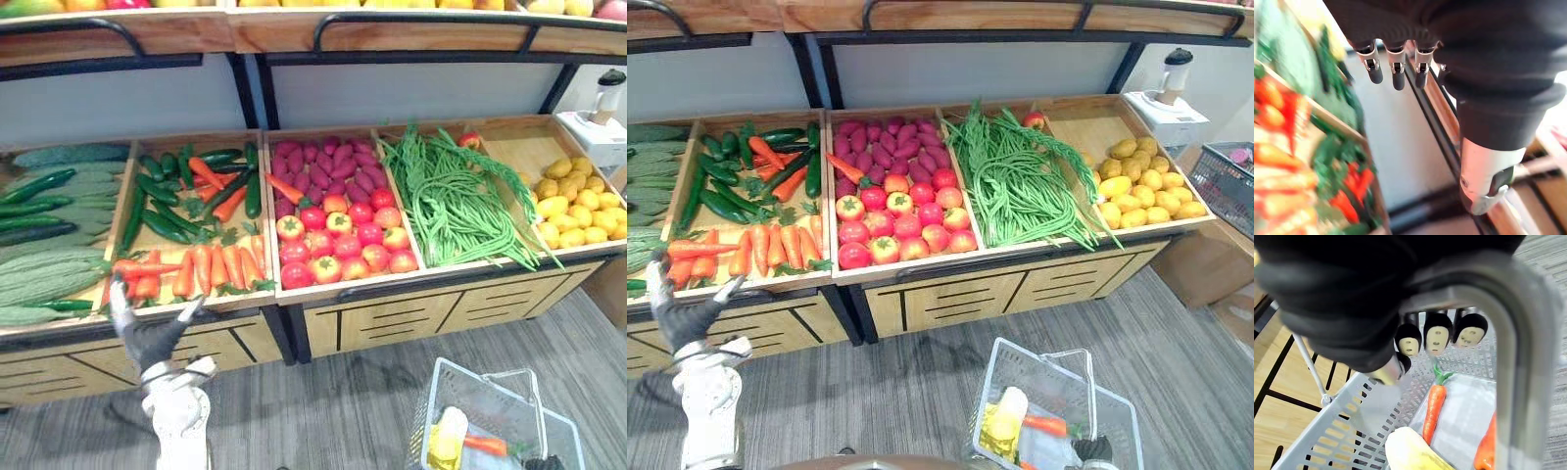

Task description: Pick vegetable in the basket

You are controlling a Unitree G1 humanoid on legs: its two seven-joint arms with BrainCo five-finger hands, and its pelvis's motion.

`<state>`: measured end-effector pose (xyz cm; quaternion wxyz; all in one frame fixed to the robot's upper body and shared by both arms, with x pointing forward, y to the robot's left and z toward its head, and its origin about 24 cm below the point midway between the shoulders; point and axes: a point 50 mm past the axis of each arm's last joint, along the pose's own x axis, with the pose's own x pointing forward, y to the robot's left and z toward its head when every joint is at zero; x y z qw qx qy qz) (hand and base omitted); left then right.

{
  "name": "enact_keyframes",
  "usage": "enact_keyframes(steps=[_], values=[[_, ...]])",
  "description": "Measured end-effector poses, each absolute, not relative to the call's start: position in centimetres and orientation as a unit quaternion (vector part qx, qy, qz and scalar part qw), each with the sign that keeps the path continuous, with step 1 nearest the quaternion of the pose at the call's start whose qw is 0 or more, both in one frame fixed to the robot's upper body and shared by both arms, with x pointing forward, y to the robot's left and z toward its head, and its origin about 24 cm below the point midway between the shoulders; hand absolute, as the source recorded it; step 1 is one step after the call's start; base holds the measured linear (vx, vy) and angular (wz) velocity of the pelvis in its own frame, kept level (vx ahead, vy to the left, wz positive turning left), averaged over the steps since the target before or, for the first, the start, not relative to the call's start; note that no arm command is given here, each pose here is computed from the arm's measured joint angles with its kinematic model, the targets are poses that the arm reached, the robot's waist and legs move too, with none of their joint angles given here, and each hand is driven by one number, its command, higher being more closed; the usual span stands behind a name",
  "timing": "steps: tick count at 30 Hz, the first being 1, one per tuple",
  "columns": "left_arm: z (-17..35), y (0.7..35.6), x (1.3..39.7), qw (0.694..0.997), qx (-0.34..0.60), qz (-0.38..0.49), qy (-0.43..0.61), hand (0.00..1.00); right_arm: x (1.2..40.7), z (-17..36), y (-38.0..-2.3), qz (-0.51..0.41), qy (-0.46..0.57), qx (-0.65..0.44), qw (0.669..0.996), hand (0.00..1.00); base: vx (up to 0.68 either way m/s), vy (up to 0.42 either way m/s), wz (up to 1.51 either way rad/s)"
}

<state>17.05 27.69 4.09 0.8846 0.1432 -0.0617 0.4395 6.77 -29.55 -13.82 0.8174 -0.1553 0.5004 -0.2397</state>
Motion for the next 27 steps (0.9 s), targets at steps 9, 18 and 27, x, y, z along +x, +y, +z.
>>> enact_keyframes(steps=[9,18,27], values=[[-6.8,30.7,7.7,0.771,0.077,0.586,0.237,0.00,4.9,-14.9,-27.4,-0.270,0.519,-0.103,0.804,1.00,0.01,-0.008,0.11],[-14.5,25.9,1.4,0.736,0.026,0.472,0.485,0.00,5.6,-15.3,-26.0,-0.266,0.519,-0.075,0.809,1.00,0.06,0.003,-0.03],[-15.8,24.2,2.4,0.796,0.033,0.289,0.531,0.00,6.6,-15.4,-25.7,-0.228,0.521,-0.096,0.817,1.00,0.01,0.006,-0.16]])
